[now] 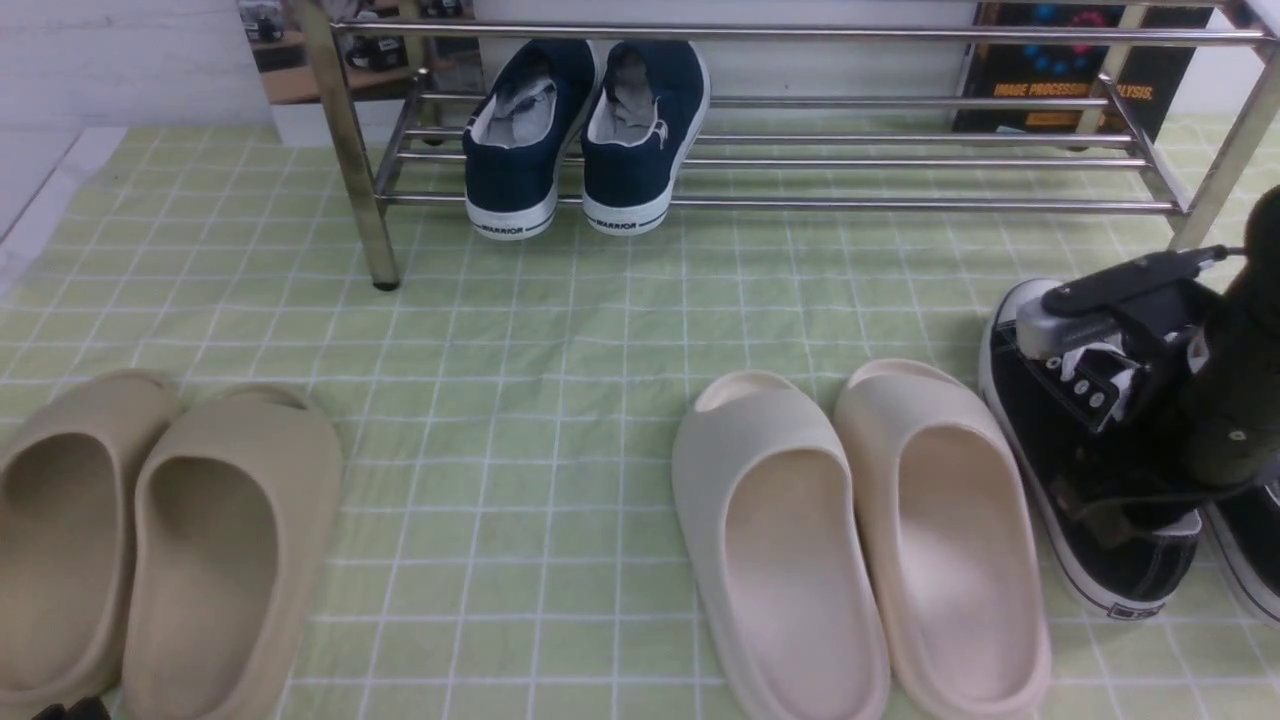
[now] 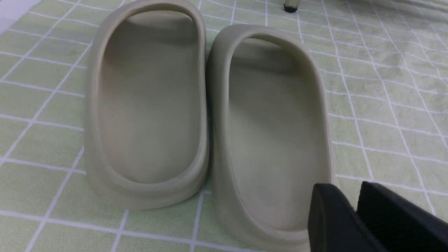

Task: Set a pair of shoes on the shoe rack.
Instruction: Use the right arm to grab the shoe closest to it, then use the right arm to put a shoe into the shoe rack

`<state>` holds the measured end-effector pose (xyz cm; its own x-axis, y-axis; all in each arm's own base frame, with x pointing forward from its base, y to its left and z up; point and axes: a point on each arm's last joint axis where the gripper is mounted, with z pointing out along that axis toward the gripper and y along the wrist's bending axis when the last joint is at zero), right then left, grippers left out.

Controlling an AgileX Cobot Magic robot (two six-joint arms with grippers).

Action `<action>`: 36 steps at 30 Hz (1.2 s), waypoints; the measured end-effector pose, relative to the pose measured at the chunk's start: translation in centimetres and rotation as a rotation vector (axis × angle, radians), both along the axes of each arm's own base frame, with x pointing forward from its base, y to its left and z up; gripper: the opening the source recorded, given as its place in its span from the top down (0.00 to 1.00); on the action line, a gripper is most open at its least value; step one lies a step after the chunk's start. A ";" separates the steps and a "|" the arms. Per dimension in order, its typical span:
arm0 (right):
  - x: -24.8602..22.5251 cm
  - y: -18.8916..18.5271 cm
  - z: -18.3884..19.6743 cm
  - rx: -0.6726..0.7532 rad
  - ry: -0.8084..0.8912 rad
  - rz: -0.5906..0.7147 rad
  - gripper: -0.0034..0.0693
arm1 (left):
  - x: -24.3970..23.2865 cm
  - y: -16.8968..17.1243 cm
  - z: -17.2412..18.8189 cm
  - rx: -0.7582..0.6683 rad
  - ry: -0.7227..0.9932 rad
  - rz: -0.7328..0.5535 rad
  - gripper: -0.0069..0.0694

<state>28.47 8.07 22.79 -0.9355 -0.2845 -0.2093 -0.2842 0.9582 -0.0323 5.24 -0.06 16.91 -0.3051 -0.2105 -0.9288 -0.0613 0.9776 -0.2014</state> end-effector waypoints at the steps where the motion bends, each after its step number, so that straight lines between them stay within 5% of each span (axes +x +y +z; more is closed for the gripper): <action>1: 0.2 0.1 -0.4 0.000 0.002 0.000 0.38 | 0.0 0.0 0.0 0.000 0.000 0.000 0.73; 5: 0.9 0.3 -1.6 -0.002 0.018 0.001 0.44 | 0.0 0.0 0.0 0.000 0.000 0.000 0.73; 9: 1.3 0.5 -2.8 -0.012 0.049 0.003 0.82 | 0.0 0.0 0.0 0.000 0.000 0.000 0.73; 11: 1.3 0.5 -2.7 -0.010 0.044 0.002 0.92 | 0.0 0.0 0.0 0.000 0.000 0.000 0.73; 25: 0.6 0.4 6.2 0.031 -0.062 0.021 0.93 | 0.0 0.0 0.0 0.000 0.000 0.000 0.72; 36: 7.7 2.6 6.7 0.032 -0.097 0.064 0.93 | 0.0 0.0 0.0 0.000 0.000 0.000 0.72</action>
<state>36.21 10.65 29.53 -0.8906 -0.3352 -0.3075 -0.3422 0.9391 -0.0326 5.24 -0.06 16.91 -0.3051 -0.2105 -0.9288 -0.0613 0.9776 -0.2014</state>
